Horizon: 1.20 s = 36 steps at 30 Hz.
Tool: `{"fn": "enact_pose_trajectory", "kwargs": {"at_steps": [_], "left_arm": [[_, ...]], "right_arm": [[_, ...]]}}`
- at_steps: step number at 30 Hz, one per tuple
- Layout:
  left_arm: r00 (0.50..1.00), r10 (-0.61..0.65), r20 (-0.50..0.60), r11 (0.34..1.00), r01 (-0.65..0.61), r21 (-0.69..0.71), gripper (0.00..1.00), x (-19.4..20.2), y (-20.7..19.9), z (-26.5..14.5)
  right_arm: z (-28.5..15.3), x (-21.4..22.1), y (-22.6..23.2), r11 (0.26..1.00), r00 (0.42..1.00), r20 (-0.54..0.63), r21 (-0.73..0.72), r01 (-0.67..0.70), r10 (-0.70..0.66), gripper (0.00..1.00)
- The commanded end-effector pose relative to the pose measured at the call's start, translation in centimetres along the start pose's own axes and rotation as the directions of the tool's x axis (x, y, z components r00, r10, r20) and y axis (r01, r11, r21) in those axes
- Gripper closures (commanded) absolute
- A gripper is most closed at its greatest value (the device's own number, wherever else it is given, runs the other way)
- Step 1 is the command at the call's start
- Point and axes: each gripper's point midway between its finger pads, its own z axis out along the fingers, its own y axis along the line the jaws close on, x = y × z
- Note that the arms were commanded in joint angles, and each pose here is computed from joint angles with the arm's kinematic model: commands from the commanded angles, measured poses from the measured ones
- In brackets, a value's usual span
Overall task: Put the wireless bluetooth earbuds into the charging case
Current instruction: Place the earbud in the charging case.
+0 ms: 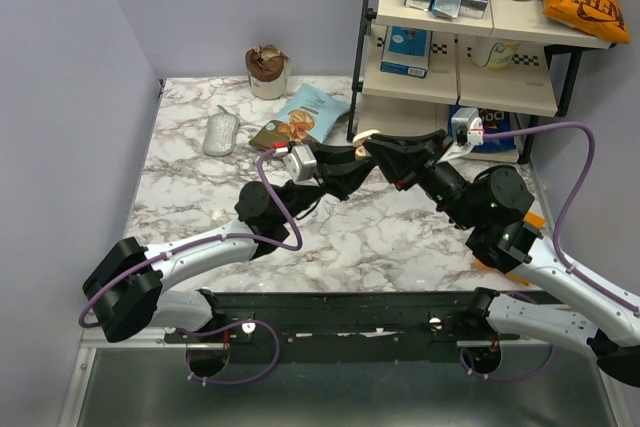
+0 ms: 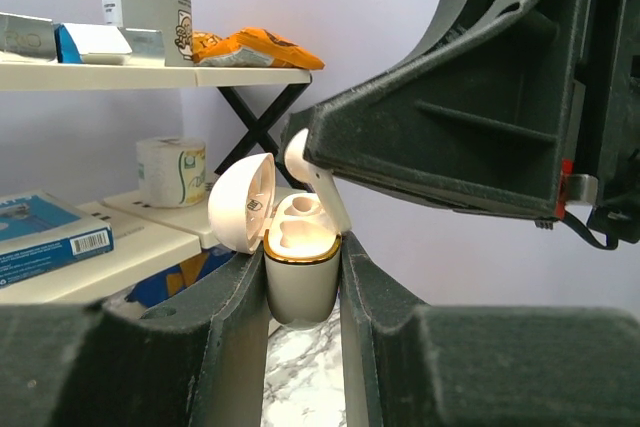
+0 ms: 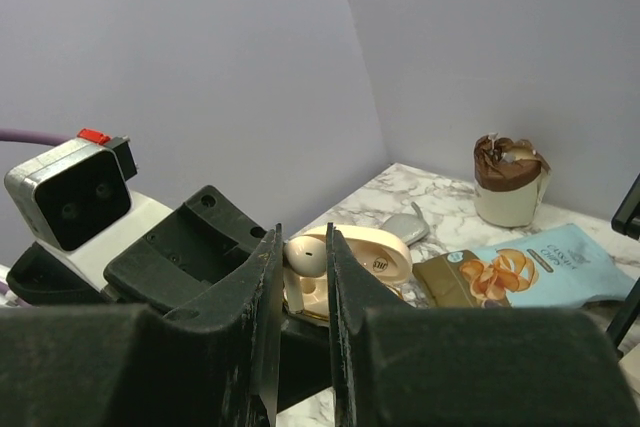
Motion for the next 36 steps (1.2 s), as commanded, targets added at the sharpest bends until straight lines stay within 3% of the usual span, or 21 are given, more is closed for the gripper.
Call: {"fn": "enact_pose_trajectory", "kwargs": {"at_steps": [1, 36], "left_arm": [[1.000, 0.003, 0.004, 0.999, -0.003, 0.035, 1.00, -0.1, -0.7, -0.4], [0.999, 0.019, 0.045, 0.999, -0.021, 0.050, 1.00, -2.1, -1.1, 0.2]], "right_arm": [[0.5, -3.1, 0.3, 1.000, 0.996, 0.085, 0.010, 0.013, -0.014, 0.99], [-1.0, 1.8, -1.4, 0.998, 0.999, -0.025, 0.055, 0.021, -0.020, 0.99]]}}
